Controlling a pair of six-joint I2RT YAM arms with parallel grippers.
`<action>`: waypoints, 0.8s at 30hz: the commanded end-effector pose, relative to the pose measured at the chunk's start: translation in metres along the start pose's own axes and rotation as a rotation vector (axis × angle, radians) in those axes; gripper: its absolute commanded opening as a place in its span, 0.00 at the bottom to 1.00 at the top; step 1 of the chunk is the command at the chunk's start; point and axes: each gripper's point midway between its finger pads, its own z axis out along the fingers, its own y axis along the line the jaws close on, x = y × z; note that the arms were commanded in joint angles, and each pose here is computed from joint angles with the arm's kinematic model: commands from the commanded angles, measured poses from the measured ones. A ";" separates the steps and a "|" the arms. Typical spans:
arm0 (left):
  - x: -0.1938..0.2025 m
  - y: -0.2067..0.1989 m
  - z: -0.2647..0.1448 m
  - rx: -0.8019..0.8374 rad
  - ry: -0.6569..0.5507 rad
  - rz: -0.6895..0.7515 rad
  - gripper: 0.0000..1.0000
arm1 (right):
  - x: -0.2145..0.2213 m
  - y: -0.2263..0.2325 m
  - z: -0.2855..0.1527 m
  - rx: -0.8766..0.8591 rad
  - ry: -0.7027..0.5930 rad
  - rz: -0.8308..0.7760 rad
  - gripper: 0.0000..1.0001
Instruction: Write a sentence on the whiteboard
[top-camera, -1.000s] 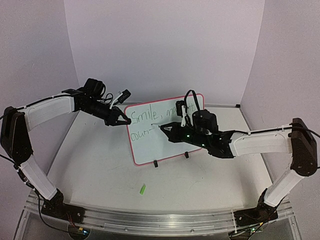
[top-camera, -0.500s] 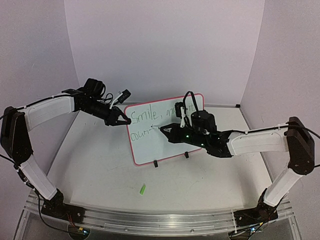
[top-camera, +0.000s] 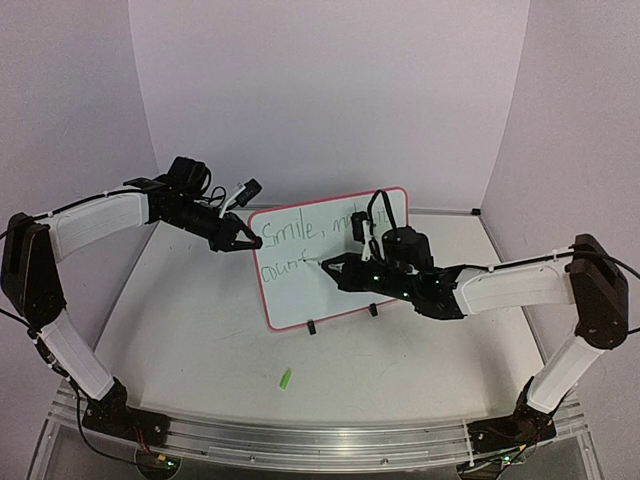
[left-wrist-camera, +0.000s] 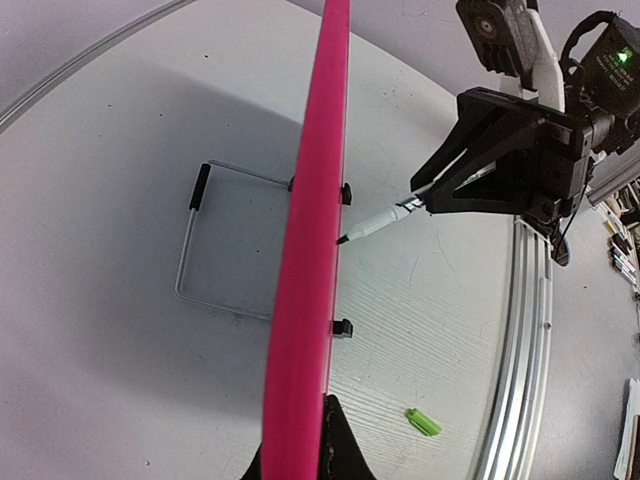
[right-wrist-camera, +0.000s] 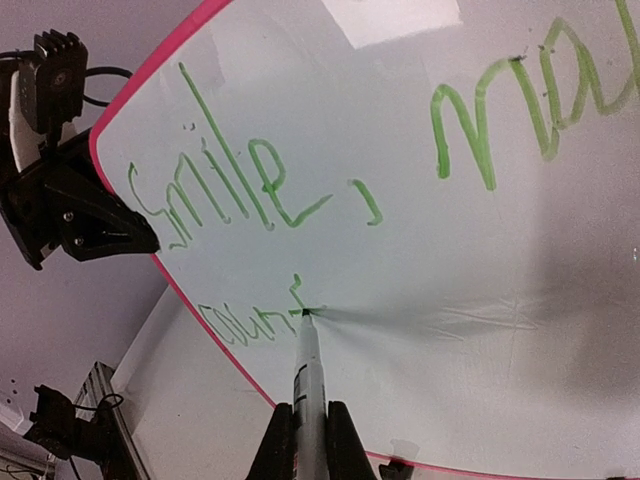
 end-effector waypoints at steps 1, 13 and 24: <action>-0.002 0.019 -0.007 -0.128 0.021 0.086 0.00 | 0.011 -0.016 0.004 0.035 0.007 0.031 0.00; -0.002 0.019 -0.007 -0.128 0.021 0.085 0.00 | 0.001 -0.019 -0.005 0.066 -0.027 0.024 0.00; -0.002 0.019 -0.007 -0.129 0.021 0.086 0.00 | -0.024 -0.003 -0.021 0.036 -0.088 -0.020 0.00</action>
